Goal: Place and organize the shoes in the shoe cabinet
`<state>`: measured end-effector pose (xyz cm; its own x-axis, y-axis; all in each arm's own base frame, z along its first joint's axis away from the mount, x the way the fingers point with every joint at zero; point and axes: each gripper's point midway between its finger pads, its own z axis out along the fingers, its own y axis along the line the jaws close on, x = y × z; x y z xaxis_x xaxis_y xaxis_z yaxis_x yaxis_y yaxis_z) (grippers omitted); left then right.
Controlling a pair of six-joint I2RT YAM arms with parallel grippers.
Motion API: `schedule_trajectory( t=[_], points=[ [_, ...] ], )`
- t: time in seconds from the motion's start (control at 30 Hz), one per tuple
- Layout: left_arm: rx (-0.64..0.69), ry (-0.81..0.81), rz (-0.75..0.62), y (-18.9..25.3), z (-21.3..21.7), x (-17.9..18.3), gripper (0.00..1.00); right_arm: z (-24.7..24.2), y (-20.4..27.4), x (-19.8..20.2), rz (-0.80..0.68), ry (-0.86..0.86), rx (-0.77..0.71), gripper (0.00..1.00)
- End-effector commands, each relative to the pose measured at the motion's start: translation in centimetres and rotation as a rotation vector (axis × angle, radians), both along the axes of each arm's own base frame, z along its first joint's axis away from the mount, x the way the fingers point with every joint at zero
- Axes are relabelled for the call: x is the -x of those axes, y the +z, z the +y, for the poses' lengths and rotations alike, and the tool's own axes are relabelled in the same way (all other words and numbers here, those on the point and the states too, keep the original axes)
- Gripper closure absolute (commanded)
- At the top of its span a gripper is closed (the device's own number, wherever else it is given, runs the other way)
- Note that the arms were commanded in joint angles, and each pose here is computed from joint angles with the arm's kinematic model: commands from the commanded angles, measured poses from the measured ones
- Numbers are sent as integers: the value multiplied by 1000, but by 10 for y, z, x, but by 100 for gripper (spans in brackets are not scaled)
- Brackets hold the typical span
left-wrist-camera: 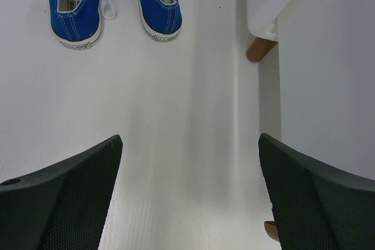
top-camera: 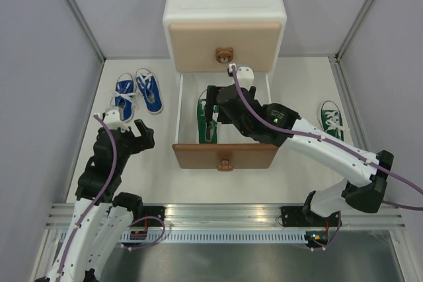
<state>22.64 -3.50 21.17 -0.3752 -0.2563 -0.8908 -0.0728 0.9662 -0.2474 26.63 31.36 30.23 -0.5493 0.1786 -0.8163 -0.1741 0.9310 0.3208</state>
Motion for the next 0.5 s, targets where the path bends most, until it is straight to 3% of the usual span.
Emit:
schedule_trajectory(
  t=[0.0,0.33,0.47],
  points=[
    [-10,-7,-43,10,0,-3,0,-19,32,7,-89,37,15,2],
    [-9,-8,-50,11,0,-2,0,-110,60,26,-163,-101,114,2],
    [-10,-8,-49,11,0,-3,0,-143,50,28,-149,-174,161,2]
  ],
)
